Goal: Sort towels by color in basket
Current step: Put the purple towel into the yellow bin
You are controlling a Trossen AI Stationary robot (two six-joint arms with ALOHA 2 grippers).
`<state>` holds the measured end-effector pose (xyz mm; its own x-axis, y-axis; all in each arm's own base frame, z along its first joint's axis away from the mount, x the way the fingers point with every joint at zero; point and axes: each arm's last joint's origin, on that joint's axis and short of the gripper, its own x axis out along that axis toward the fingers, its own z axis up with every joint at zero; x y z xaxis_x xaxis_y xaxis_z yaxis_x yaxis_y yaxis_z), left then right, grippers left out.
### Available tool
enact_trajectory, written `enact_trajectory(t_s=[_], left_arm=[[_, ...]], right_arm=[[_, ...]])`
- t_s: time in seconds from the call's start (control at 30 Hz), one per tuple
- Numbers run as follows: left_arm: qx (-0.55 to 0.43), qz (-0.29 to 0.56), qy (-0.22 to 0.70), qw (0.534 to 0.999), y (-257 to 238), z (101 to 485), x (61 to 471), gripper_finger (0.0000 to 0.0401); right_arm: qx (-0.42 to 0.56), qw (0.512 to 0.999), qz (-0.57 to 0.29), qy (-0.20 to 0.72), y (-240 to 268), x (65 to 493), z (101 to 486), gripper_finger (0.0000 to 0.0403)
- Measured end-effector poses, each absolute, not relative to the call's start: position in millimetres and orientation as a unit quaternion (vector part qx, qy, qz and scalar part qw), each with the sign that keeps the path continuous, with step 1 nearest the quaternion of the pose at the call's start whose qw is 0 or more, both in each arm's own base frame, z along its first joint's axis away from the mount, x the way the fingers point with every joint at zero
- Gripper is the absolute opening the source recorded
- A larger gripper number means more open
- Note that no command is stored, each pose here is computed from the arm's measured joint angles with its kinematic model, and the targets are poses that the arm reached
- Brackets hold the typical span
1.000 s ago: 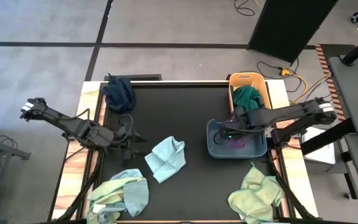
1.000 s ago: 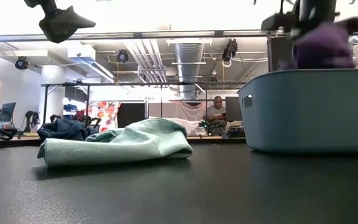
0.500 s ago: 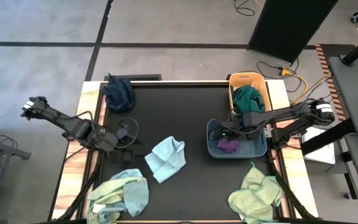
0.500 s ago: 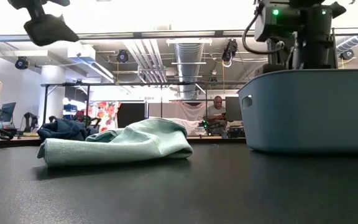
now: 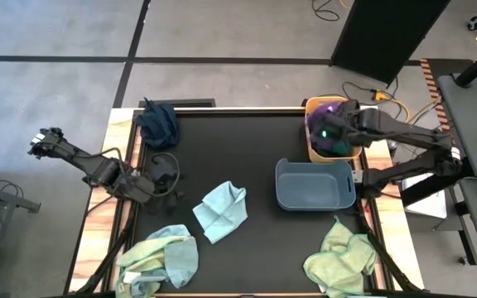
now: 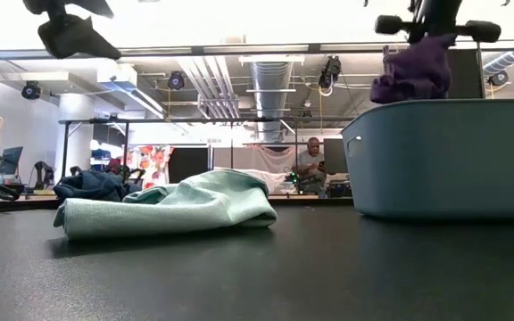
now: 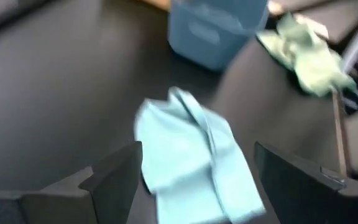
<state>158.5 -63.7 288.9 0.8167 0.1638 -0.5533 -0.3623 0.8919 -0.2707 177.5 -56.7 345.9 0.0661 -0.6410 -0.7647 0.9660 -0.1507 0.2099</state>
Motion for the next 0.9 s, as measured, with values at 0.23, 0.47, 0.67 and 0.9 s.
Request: enact_trajectory(t_s=[0.23,0.47,0.67,0.9], left_arm=[[-0.174,0.156,0.2,0.951,-63,300,165,0.0293],[-0.188,0.208,0.206,0.938,-53,295,165,0.0293],[-0.196,0.251,0.254,0.913,-46,283,157,0.0293],[-0.209,0.282,0.274,0.895,-21,284,153,0.0293]], right_arm=[[0.43,0.535,-0.705,0.175,-101,173,314,0.0029],[0.51,0.389,-0.761,0.094,-124,158,255,0.0032],[0.567,0.288,-0.771,-0.003,-140,140,212,0.0033],[0.588,0.264,-0.763,-0.041,-172,129,194,0.0065]])
